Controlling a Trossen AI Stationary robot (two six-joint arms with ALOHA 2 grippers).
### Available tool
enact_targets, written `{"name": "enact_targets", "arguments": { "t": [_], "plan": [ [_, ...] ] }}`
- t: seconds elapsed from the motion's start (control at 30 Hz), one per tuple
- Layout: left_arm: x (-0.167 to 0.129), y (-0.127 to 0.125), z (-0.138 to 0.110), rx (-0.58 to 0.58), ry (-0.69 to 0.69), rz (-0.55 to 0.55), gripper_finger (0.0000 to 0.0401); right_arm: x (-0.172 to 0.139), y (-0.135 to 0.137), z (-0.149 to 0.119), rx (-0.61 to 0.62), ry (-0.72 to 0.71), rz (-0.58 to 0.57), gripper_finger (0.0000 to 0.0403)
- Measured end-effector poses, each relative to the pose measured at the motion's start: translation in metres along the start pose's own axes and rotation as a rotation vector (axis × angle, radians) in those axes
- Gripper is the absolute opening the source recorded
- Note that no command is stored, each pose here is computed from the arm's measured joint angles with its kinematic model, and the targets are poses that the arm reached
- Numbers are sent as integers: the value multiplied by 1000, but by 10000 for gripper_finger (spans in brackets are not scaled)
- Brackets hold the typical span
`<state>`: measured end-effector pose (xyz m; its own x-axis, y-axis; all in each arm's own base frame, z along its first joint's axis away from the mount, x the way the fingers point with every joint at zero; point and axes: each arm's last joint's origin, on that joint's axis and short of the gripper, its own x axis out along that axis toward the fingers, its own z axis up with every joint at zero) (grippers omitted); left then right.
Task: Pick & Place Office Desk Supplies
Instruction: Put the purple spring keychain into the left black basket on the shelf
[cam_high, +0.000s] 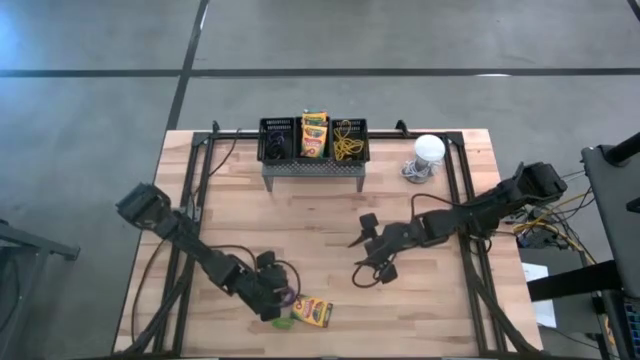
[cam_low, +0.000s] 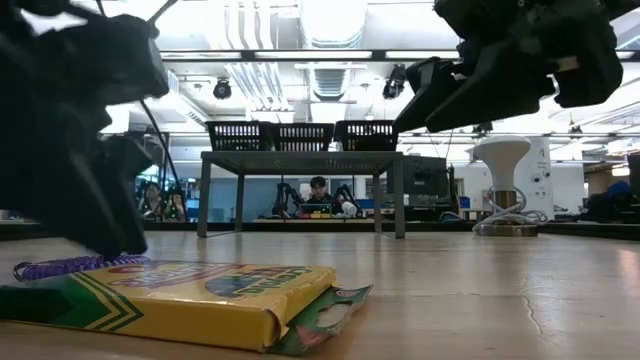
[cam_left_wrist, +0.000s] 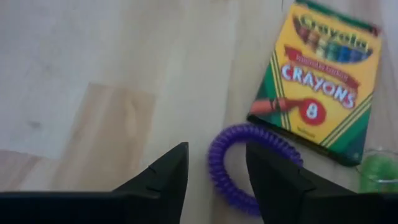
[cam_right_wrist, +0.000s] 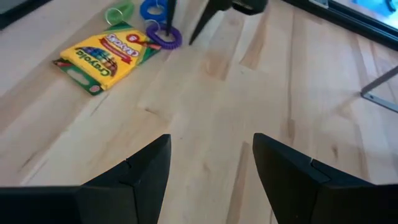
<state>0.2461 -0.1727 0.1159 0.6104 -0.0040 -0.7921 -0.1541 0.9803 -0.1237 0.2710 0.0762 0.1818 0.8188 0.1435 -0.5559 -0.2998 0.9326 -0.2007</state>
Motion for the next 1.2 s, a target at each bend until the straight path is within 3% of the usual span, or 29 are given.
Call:
{"name": "enact_targets", "arguments": {
  "t": [0.27, 0.47, 0.6, 0.7, 0.77, 0.9, 1.0, 1.07, 1.2],
  "plan": [
    [11, 1, -8, 56, 27, 37, 117, 0, 0, -2, -2, 12, -19, 224],
    [8, -1, -3, 214, 22, 25, 26, 0, 0, -2, -4, 12, -23, 224],
    [-2, -1, 8, 301, -36, 111, 14, 0, 0, -3, -4, 13, -23, 224],
    [-21, -7, 31, 389, -180, 227, 25, 0, 0, -3, -2, 14, -24, 224],
    [-32, -8, 44, 469, -277, 364, 28, 0, 0, -3, -2, 14, -24, 224],
    [-54, 3, 71, 508, -440, 787, 30, 0, 0, -3, -2, 15, -25, 224],
    [-66, 27, 89, 481, -444, 1044, 30, 0, 0, -3, -2, 15, -26, 224],
    [-75, 48, 105, 434, -417, 1095, 30, 0, -1, -3, -2, 16, -29, 224],
    [-93, 109, 140, 277, -379, 1047, 31, 0, -1, -3, -2, 19, -41, 224]
  ]
}}
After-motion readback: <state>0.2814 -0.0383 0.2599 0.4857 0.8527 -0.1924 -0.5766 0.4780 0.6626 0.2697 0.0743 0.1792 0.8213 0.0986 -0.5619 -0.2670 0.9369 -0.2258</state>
